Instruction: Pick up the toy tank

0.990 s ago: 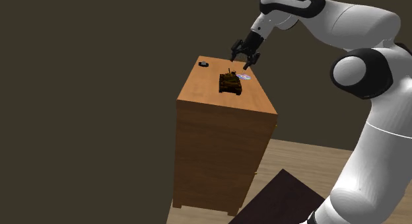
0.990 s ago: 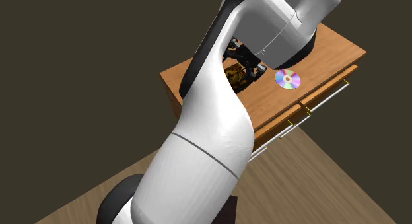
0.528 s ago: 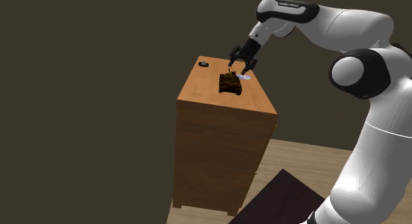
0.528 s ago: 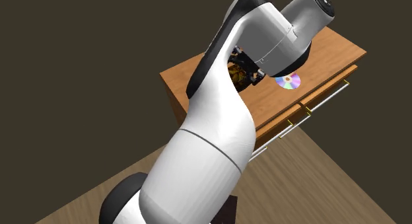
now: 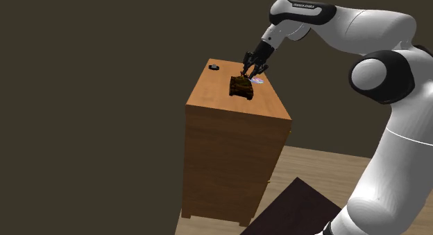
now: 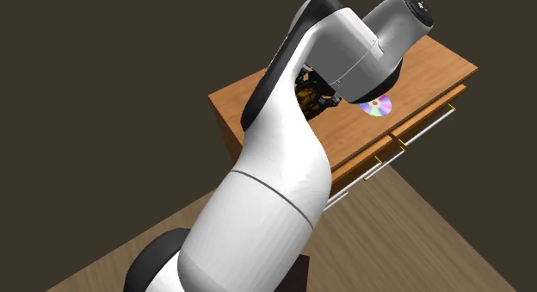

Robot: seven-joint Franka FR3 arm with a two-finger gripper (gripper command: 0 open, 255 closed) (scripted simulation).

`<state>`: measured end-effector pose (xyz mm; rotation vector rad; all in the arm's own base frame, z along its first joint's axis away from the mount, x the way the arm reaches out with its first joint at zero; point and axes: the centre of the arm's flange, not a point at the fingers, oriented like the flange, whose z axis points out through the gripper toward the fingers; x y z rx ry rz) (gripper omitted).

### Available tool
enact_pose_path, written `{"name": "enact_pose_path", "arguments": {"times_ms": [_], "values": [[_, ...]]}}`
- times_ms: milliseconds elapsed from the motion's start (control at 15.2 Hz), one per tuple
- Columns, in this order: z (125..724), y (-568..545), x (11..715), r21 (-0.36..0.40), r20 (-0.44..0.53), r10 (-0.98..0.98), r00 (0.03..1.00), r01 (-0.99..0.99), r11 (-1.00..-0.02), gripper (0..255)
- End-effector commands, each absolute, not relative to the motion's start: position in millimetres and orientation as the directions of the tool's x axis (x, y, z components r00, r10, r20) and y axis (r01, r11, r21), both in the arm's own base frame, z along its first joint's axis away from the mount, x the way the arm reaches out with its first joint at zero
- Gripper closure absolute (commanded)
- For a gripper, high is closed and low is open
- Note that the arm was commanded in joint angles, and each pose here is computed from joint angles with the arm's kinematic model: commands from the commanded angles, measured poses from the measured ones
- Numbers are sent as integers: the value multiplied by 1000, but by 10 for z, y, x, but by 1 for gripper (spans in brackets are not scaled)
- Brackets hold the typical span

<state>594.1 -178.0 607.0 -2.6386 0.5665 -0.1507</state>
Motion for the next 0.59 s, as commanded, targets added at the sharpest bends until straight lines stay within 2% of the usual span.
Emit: {"name": "enact_pose_path", "arguments": {"times_ms": [0,528], "values": [[6004,-1778,5955,-433,2,-413,911,-372,-821,255],[6280,-1798,5962,-434,2,-413,911,-371,-821,255]]}}
